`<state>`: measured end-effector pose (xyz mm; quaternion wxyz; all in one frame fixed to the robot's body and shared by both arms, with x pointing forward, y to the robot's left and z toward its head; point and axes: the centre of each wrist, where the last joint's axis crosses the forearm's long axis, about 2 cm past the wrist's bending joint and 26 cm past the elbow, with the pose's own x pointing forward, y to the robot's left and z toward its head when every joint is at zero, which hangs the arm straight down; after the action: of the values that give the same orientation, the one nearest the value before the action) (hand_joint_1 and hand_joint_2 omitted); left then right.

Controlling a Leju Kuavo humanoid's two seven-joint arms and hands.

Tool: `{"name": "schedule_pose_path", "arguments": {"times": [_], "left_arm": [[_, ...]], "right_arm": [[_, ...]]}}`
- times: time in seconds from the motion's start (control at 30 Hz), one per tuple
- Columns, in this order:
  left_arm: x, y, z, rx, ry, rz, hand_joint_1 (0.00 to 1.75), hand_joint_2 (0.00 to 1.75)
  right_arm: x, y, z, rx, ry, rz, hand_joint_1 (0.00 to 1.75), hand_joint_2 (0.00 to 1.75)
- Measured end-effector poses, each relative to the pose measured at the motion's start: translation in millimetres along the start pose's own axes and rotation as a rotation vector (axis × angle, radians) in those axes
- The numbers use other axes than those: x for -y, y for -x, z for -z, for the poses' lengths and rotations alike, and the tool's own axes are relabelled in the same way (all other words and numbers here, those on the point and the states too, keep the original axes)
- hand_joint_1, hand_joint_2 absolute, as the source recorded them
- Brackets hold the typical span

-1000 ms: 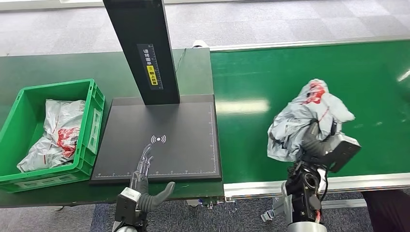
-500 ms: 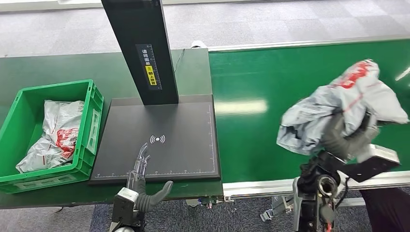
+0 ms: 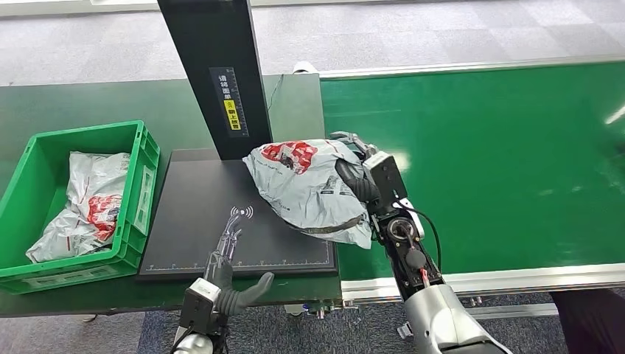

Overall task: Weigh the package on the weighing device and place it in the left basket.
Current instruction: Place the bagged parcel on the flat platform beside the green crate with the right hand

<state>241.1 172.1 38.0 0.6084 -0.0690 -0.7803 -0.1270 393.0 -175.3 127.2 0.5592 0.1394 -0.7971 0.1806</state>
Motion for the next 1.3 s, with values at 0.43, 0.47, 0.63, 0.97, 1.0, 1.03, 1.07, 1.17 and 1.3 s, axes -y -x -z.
{"name": "schedule_pose_path", "arguments": {"times": [0.43,0.47,0.63,0.97,1.0,1.03,1.07,1.17,1.3], "left_arm": [[-1,3,0,-0.004,-0.015,0.000,0.00,1.75],[-1,3,-1,-0.005,-0.016,0.000,0.00,1.75],[-1,4,-1,-0.007,-0.018,-0.001,0.00,1.75],[-1,4,-1,-0.007,-0.018,-0.001,0.00,1.75],[-1,4,-1,-0.007,-0.018,-0.001,0.00,1.75],[-1,4,-1,-0.007,-0.018,-0.001,0.00,1.75],[-1,4,-1,-0.007,-0.018,-0.001,0.00,1.75],[-1,4,-1,-0.007,-0.018,-0.001,0.00,1.75],[-1,4,-1,-0.007,-0.018,-0.001,0.00,1.75]], "right_arm": [[-3,13,6,-0.248,-0.026,-0.164,0.00,1.75],[-4,13,6,-0.249,-0.019,-0.158,0.00,1.75],[-6,15,3,-0.177,-0.019,-0.045,0.00,1.75],[-9,17,1,-0.151,-0.018,0.003,0.00,1.75],[-9,17,1,-0.152,-0.018,0.003,0.00,1.75],[-9,17,1,-0.152,-0.018,0.003,0.00,1.75],[-9,17,1,-0.152,-0.018,0.003,0.00,1.75],[-9,18,1,-0.153,-0.018,0.004,0.00,1.75],[-10,18,0,-0.153,-0.024,0.016,0.00,1.75]]}}
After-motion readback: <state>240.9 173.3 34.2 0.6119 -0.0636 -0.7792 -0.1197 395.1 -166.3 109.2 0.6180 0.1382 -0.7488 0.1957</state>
